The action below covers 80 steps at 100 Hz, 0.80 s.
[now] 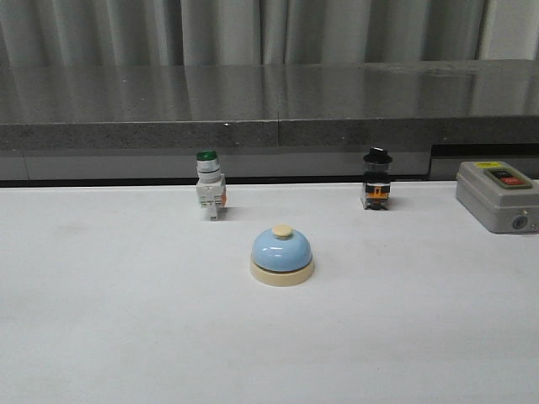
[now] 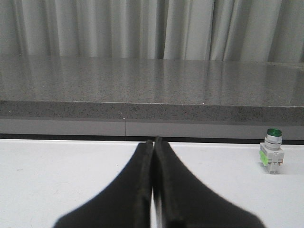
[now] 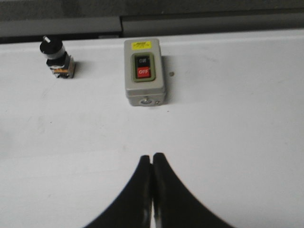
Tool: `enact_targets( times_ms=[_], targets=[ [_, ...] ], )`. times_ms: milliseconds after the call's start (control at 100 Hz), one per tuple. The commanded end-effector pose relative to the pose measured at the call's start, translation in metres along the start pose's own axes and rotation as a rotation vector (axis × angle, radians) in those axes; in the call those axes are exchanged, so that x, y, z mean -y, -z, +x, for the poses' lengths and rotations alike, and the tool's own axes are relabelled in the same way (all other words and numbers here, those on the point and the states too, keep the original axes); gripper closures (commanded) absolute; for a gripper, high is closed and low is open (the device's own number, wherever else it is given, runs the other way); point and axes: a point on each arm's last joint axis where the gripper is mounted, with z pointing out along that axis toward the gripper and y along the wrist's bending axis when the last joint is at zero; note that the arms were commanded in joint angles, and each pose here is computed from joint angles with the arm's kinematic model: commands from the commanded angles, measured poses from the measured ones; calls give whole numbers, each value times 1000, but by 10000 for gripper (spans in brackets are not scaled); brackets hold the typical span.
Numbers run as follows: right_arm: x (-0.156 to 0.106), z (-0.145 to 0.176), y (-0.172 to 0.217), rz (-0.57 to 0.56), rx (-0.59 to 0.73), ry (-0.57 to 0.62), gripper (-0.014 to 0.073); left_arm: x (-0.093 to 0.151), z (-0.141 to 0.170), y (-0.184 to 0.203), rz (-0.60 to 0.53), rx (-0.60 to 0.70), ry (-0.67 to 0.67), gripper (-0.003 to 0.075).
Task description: Place and press bell with both arms
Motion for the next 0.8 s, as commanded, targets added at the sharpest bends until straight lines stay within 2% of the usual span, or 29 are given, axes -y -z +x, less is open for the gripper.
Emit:
enact_targets(
  times_ms=[0,170,430,790],
  targets=[
    [-9,-28,-7,-39,24,16,655,0,5,1,7,69,16,741],
    [-36,-54,-33,-125,-52,83,655,0,5,1,7,69,16,741],
    [-95,-85,-62,-267,-129,236,655,0,5,1,7,69,16,741],
    [-181,-89,-108,-393,-308,411,655,0,5,1,7,69,16,741]
  ],
)
